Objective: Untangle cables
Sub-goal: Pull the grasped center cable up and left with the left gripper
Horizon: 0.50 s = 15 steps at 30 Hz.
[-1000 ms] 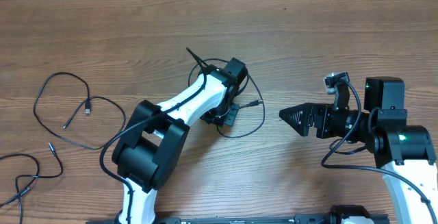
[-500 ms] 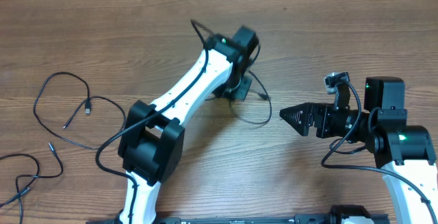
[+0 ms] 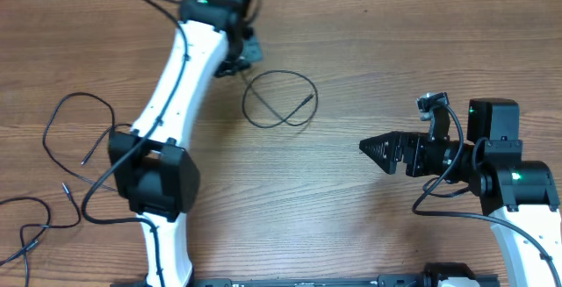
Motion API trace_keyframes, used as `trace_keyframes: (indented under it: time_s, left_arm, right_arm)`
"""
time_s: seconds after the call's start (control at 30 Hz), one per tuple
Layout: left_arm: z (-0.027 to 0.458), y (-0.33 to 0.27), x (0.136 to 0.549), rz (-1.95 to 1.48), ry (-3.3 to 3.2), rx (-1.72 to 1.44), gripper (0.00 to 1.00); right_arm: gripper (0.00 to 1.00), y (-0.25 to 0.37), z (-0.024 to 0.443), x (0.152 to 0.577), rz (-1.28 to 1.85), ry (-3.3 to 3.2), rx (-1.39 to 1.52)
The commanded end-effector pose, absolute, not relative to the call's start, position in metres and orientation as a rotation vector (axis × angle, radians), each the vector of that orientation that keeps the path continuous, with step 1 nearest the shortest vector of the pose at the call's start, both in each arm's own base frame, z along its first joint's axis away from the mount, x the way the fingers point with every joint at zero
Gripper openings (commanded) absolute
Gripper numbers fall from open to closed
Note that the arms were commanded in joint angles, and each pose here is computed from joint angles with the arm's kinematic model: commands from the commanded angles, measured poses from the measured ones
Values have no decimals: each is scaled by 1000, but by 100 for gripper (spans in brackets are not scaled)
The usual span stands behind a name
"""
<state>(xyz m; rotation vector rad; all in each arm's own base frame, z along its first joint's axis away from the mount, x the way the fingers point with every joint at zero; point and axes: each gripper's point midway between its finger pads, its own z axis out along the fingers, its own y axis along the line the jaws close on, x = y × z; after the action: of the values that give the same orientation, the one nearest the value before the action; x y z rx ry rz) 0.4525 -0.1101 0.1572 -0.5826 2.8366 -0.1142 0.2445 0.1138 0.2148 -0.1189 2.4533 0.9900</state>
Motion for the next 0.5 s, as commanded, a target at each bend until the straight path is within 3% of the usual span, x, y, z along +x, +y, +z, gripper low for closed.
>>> trace_keyframes:
  time_s: [0.0,0.23,0.47]
  left_arm:
    - [165,-65,458,-173,2785,-855,4]
    - [162,18,446,-162,2746,-1151,4]
    - [164,56,456,-102,2659,-1186,4]
  right_arm:
    - [100,114,224,248,974,2428,-137]
    - [100,114,224,249,969,2423,-138]
    - [100,114,224,249,969,2424,-138]
